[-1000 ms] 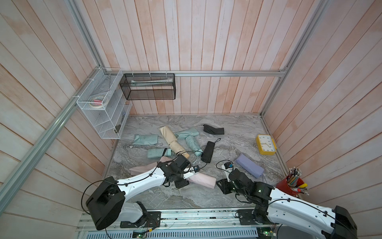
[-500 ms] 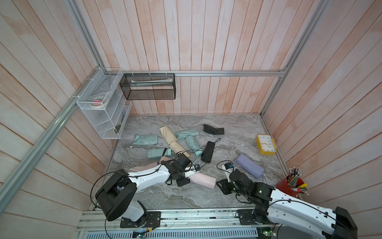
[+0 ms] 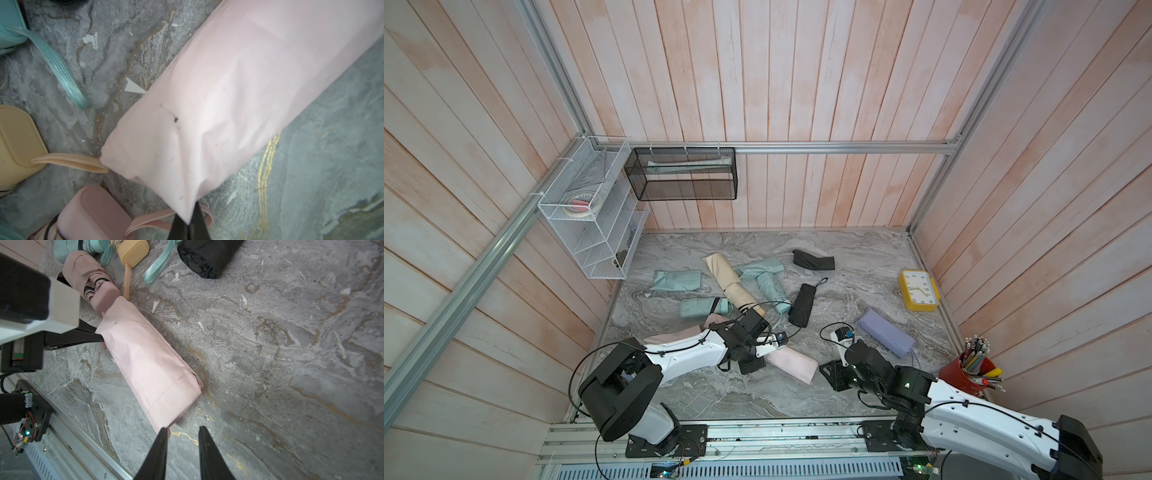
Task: Take umbrellas out of sleeves
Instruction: Take out the umbrella from the umbrella sleeve.
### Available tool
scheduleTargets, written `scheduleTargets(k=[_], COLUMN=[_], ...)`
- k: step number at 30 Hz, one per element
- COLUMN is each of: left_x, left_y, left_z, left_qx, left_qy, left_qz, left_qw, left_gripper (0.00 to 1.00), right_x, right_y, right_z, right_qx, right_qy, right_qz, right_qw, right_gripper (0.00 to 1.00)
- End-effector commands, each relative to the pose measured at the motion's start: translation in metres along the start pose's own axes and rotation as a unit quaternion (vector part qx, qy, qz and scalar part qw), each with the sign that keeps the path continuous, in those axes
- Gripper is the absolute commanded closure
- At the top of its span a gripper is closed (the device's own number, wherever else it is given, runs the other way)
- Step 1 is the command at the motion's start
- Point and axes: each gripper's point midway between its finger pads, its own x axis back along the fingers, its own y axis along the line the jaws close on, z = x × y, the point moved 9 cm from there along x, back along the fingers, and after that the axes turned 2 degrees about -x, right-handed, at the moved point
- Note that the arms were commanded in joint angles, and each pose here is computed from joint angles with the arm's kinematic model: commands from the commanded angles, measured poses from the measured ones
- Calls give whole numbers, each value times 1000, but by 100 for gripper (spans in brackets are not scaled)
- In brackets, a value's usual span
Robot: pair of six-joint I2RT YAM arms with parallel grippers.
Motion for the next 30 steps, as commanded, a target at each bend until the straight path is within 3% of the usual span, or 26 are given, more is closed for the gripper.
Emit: scheduleTargets(k=[1,10,30], left_x=[11,14,14], left_y=[5,5,4], left_z=[-3,-4,-5], left_qx=[1,4,7], left_qy=[1,-3,-4], left_qz=[-11,-7,-4], left_qw=[1000,1000,1000], left_gripper=[100,100,100], right_x=[-5,-25,-34], right_y=[-3,8,6], right_z=[6,26,32], right_qx=[0,10,-8], right_qy=[20,81,85], right_qz=[0,-42,-64], right_qw=[1000,996,994], right_gripper=[72,73,73])
